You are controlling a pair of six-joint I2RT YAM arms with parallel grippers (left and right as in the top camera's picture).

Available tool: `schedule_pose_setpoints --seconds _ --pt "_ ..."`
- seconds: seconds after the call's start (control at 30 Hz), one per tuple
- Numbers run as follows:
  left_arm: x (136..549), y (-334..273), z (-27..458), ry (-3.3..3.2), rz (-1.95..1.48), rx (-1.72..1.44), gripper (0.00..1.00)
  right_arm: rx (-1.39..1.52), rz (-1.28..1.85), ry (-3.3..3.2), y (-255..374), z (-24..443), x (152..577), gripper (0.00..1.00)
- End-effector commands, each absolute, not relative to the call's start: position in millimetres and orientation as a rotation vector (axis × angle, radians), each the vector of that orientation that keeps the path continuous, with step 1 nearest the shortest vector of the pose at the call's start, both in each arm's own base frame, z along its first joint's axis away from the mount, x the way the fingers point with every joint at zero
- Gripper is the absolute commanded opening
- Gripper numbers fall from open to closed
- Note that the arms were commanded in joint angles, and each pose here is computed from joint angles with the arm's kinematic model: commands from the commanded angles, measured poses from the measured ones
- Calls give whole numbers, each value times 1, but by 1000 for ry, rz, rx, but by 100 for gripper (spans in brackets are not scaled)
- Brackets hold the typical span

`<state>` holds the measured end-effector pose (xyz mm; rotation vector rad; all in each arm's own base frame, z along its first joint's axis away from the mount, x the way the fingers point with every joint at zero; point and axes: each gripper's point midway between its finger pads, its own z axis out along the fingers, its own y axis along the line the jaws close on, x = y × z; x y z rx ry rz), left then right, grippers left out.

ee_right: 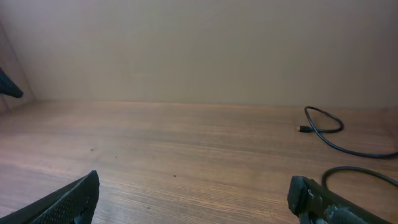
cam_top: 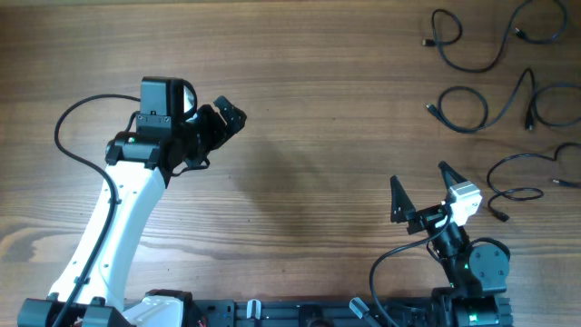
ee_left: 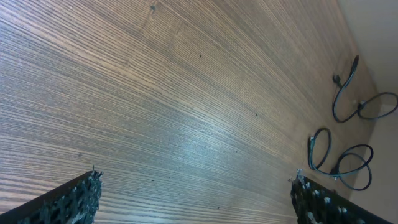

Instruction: Untangle cables

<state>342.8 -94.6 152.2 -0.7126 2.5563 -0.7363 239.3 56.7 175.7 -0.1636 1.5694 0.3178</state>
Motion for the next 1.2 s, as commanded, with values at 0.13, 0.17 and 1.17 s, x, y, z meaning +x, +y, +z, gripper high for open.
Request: schedule_pose_setpoints --seconds 0.13,0.17,1.17 --pt "343 -94 156 2549 -721 -675 100 -235 199 1548 52 177 240 100" --pt "343 -94 156 2549 -721 -675 100 -201 170 1555 45 177 242 100" --pt "343 -94 156 2549 -721 -675 100 -105 28 1571 17 174 246 100"
